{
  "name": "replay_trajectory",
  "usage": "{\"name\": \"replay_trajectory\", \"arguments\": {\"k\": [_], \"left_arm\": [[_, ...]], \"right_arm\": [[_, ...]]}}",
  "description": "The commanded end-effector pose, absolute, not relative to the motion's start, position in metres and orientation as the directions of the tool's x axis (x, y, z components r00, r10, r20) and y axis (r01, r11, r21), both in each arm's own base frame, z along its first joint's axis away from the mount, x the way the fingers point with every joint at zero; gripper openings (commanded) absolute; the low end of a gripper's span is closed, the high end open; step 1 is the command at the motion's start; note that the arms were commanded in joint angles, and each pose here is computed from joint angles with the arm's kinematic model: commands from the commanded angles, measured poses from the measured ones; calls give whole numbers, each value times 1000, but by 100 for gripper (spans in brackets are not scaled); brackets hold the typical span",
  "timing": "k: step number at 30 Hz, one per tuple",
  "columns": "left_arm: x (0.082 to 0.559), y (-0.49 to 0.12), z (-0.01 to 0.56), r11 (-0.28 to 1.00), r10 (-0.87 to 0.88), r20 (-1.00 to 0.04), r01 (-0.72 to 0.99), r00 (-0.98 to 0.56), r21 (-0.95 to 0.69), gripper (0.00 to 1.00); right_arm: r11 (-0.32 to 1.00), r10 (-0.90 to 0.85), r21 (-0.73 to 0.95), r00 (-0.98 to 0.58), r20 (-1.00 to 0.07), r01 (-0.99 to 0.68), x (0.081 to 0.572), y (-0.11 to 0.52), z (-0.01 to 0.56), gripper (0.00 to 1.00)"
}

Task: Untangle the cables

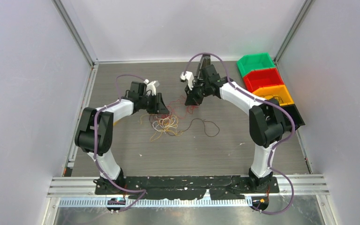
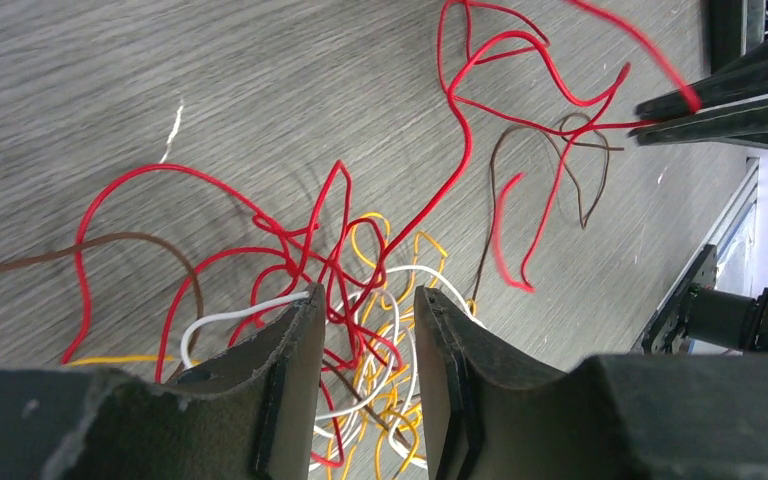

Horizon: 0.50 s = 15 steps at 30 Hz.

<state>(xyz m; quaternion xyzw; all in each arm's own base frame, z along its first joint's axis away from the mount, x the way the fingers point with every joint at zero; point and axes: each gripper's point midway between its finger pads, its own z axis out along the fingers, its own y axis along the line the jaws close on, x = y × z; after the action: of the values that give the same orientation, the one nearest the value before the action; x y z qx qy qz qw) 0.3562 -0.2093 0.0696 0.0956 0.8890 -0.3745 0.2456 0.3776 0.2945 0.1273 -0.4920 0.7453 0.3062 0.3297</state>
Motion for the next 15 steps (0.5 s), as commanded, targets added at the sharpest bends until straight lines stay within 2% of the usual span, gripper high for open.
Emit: {"name": "replay_trajectory", "arguments": {"k": [1, 2, 3, 5, 7, 9, 15], "left_arm": [[364, -219, 74, 695, 6, -531, 385, -848, -607, 39], [365, -220, 74, 695, 6, -531, 385, -847, -607, 40], [364, -220, 73, 694, 7, -529, 385, -849, -608, 40], [365, -220, 73, 695, 7, -529, 384, -849, -608, 40], [364, -220, 72, 695, 7, -527, 383, -850, -608, 40], [365, -220, 72, 698, 7, -528, 382, -849, -605, 40], [366, -218, 71, 704, 9, -528, 380, -849, -600, 40]], "right_arm": [[264, -559, 110, -245, -792, -958, 378, 304, 132, 12], [260, -574, 126, -258, -777, -957, 375, 305, 123, 17], [262, -582, 113, -251, -773, -958, 378, 305, 123, 27], [273, -598, 107, -256, -760, -956, 381, 305, 116, 40], [287, -606, 91, -254, -754, -954, 387, 304, 113, 48], [311, -603, 61, -246, -758, -949, 395, 303, 114, 54], [310, -568, 26, -207, -797, -950, 392, 303, 148, 59]]}}
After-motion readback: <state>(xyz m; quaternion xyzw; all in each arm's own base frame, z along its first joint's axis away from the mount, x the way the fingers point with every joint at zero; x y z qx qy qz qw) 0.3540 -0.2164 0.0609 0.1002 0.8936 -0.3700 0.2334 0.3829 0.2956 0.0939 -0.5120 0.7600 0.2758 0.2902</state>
